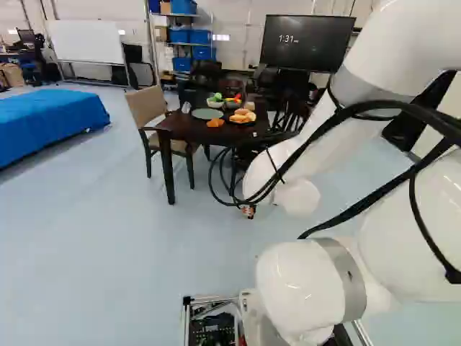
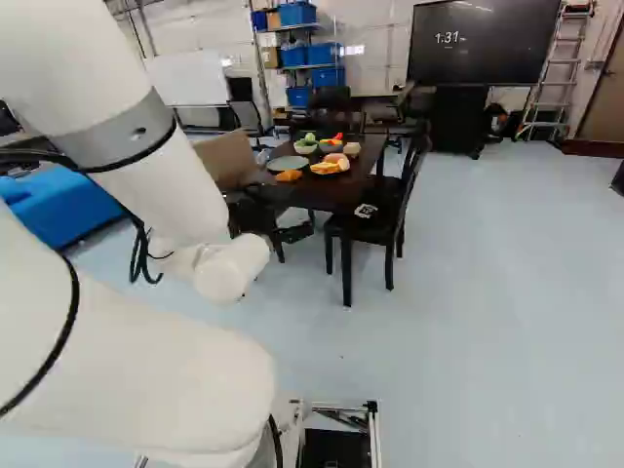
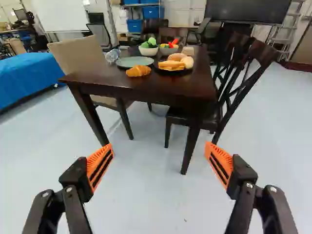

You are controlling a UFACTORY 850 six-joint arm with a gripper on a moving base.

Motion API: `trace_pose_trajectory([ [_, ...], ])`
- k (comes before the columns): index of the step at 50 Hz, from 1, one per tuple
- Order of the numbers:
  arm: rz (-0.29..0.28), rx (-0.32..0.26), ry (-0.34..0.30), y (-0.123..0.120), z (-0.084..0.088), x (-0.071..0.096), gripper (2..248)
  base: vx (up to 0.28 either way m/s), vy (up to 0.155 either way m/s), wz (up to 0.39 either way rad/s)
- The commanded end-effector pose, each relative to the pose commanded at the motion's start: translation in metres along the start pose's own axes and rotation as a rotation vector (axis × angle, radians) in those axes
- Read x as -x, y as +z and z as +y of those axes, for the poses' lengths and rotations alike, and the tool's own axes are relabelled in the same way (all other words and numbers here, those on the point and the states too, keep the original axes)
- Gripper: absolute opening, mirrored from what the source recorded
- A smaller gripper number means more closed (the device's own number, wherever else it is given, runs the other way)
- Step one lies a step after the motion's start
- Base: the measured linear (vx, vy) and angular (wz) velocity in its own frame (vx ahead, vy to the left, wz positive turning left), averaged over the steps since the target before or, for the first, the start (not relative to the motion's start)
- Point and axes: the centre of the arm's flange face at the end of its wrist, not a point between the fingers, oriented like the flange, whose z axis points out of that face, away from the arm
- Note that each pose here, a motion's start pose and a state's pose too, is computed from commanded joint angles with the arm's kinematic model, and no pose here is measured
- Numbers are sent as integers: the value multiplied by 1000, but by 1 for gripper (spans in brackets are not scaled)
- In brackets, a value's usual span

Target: Move the croissant to the empty plate

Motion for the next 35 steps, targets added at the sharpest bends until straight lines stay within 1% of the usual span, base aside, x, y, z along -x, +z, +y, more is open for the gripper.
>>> trace_pose_trajectory([
  [35, 0, 0, 0, 0, 0, 0, 247, 0, 0, 0],
])
